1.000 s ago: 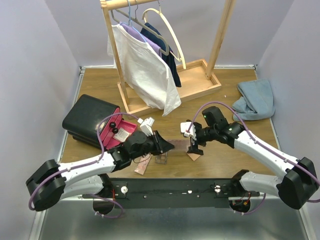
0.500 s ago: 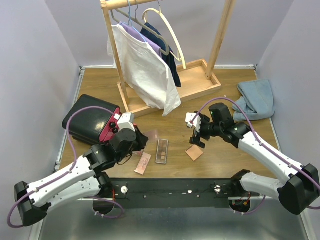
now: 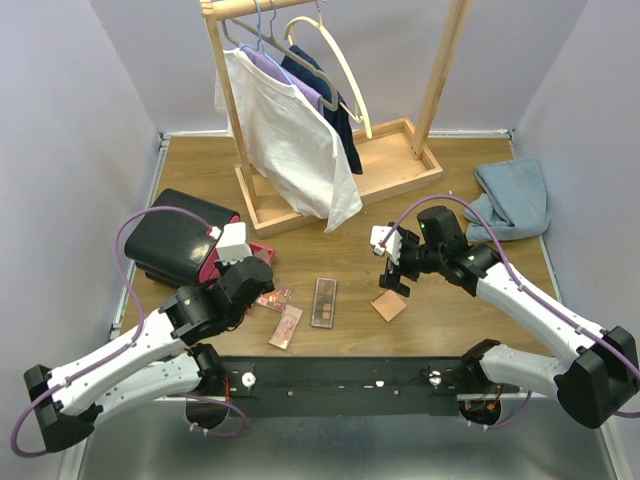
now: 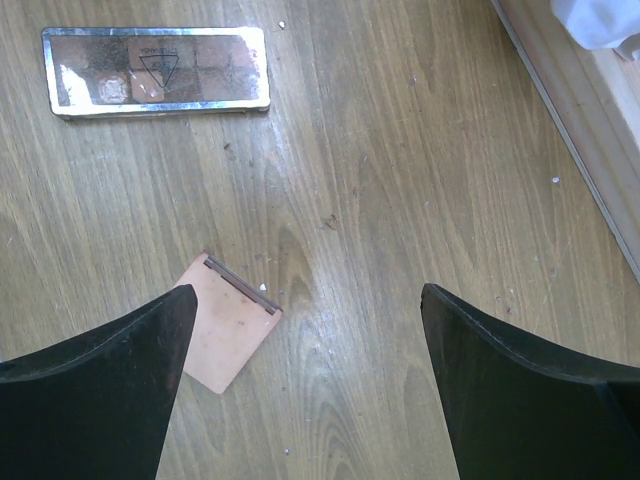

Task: Organize the makeup
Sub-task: Place the makeup in the drawer.

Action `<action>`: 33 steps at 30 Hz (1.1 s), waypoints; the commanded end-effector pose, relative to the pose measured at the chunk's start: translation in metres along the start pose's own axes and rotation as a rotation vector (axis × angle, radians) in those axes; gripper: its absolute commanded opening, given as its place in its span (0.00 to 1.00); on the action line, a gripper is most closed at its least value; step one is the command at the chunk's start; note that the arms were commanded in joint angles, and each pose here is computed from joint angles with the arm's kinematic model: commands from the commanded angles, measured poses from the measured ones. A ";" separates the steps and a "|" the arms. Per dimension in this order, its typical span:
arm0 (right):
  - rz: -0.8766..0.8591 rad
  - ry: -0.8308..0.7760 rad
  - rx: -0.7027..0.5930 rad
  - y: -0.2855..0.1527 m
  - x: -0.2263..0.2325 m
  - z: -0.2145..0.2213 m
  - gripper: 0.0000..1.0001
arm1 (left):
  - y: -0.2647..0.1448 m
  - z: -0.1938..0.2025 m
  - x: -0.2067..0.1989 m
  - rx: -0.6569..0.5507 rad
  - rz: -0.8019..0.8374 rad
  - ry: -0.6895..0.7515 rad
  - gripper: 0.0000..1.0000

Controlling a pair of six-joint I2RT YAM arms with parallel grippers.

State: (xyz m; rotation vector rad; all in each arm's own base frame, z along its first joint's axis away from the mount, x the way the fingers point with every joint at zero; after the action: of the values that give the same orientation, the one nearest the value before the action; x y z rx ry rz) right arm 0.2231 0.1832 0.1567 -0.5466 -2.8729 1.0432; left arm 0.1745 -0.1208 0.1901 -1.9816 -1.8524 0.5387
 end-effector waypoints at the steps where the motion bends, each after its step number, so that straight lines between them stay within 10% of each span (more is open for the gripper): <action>1: 0.006 0.016 0.017 0.004 0.000 0.009 1.00 | -0.006 -0.014 0.025 -0.167 -0.069 -0.198 0.00; 18: -0.004 0.014 0.006 0.003 0.001 0.007 1.00 | 0.011 0.022 0.045 -0.263 -0.113 -0.787 0.00; 33: -0.007 0.014 0.007 0.002 0.001 0.009 1.00 | 0.032 0.037 0.050 -0.253 -0.234 -0.809 0.12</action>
State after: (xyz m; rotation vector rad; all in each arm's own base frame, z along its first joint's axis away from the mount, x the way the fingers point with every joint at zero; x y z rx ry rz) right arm 0.2243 0.1818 0.1567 -0.5546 -2.8695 1.0423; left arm 0.1768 -0.0829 0.1396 -1.8104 -2.5529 1.2292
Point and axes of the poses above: each gripper's point midway between its finger pads, its own y axis out along the fingers, its own x axis along the line the jaws close on, z = x × y, the point moved 3 cm from there along -y, back along the fingers, and after that the axes turned 12 degrees about y, right-handed, at the moved point
